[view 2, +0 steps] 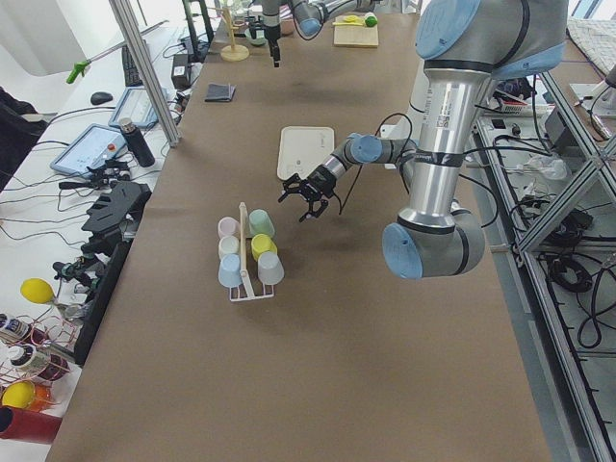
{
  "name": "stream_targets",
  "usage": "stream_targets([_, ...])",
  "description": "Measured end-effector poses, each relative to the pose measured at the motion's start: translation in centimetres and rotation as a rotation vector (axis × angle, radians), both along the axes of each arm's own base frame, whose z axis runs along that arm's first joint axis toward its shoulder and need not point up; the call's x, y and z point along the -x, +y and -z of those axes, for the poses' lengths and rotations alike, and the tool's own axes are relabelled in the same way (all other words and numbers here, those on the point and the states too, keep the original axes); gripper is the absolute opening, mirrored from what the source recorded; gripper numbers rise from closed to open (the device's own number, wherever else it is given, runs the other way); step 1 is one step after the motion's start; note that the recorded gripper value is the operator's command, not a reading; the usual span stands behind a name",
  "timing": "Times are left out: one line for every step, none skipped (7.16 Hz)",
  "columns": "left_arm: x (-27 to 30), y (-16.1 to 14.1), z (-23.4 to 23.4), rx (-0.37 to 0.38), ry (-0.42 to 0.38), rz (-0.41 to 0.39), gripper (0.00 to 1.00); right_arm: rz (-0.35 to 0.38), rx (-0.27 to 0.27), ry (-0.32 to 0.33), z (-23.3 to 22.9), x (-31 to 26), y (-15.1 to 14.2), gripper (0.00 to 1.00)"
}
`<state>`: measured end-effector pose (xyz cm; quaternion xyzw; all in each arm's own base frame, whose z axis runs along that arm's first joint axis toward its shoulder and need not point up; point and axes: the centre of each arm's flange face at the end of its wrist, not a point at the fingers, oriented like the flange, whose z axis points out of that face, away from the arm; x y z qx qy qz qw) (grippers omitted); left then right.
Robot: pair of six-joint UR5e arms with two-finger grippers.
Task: Pick up and place green cup on tray
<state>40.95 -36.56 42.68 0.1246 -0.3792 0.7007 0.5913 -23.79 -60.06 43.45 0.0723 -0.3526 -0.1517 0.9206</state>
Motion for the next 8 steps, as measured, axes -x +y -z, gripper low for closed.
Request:
stream_targets([-0.5,-0.2,-0.9,-0.004,-0.015,0.0,0.98,0.03,0.001,-0.007,-3.5,-4.9,0.3,1.0])
stream_targets([-1.0,-0.5,-1.9,-0.007,-0.031,-0.001,0.98,0.02,0.045,-0.049,-7.2,-10.2,1.5,1.0])
stream_targets([-1.4,-0.8,-2.7,-0.021,-0.052,-0.001,0.98,-0.01,0.081,-0.076,-10.5,-15.1,3.3,1.0])
stream_targets([-1.7,-1.2,-3.4,-0.043,-0.078,-0.003,0.98,-0.016,0.079,-0.073,-13.4,-19.0,5.4,1.0])
stream_targets([-1.9,-1.4,-3.8,-0.055,-0.096,-0.005,0.98,-0.025,0.077,-0.057,-16.2,-22.8,7.5,1.0])
stream_targets([-2.1,-1.6,-4.3,-0.064,-0.114,-0.007,0.98,-0.057,0.094,-0.038,-18.2,-25.9,9.2,1.0])
stream_targets([-2.5,-1.8,-4.8,-0.078,-0.134,-0.009,0.98,-0.083,0.108,-0.01,-19.5,-27.8,10.2,1.0])
stream_targets([-2.8,-2.1,-5.1,-0.088,-0.149,-0.01,0.98,-0.096,0.12,0.019,-20.4,-28.6,10.9,1.0])
